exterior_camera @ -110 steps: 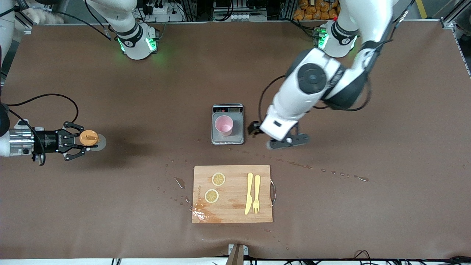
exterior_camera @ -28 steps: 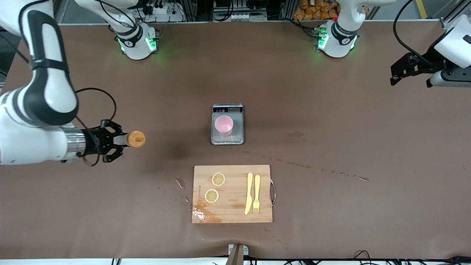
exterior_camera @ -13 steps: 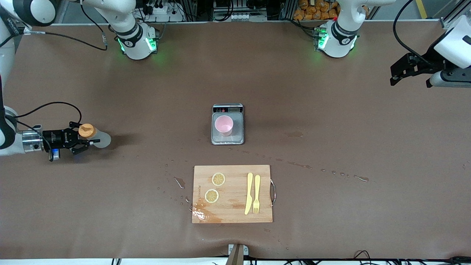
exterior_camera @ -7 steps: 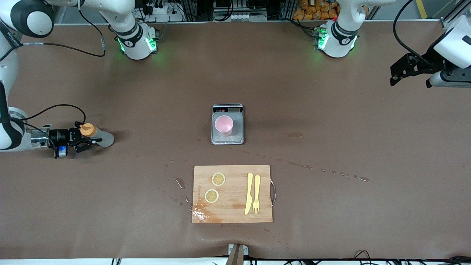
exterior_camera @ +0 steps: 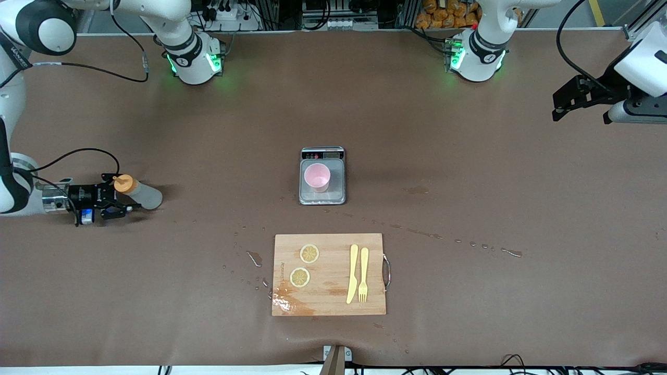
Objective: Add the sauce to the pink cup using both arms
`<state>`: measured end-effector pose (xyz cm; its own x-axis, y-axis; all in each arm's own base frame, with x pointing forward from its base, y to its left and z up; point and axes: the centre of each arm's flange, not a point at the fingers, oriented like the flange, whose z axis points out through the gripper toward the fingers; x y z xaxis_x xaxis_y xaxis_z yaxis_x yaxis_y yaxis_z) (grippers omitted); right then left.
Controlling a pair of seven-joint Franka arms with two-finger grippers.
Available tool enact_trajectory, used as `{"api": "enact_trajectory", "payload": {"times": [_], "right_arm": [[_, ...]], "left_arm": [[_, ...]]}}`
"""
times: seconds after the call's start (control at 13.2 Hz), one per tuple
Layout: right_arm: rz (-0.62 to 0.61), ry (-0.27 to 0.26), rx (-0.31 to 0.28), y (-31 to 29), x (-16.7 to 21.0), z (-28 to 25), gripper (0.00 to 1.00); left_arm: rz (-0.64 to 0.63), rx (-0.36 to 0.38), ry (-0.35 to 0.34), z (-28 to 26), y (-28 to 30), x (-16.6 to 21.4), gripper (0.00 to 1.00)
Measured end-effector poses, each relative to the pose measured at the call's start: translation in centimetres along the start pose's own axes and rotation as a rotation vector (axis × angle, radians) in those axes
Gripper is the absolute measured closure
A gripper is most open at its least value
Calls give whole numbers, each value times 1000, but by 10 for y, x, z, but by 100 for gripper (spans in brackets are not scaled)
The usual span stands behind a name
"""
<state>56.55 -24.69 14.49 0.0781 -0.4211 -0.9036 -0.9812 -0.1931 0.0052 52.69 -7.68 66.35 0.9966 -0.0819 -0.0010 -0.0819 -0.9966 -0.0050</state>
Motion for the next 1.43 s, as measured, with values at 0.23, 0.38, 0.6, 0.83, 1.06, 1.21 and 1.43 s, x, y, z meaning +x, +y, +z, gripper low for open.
{"api": "enact_trajectory", "payload": {"times": [0.23,0.38,0.6,0.83,1.06,1.21,1.43], "right_arm": [[-33,100,-13,-2,-8,-43,0],[-47,118,-26,4,-16,-69,0],[-114,154,-83,-9,-57,-102,0],[-205,242,-178,-42,-123,-110,0],[-313,388,-306,-86,-214,-84,0],[-385,455,-347,-101,-278,-69,0],[-449,486,-387,-104,-339,-52,0]], "left_arm": [[0,0,0,0,0,0,0],[0,0,0,0,0,0,0],[0,0,-1,0,0,0,0],[0,0,0,0,0,0,0],[1,0,-1,0,1,0,0],[1,0,-1,0,1,0,0],[1,0,-1,0,1,0,0]]}}
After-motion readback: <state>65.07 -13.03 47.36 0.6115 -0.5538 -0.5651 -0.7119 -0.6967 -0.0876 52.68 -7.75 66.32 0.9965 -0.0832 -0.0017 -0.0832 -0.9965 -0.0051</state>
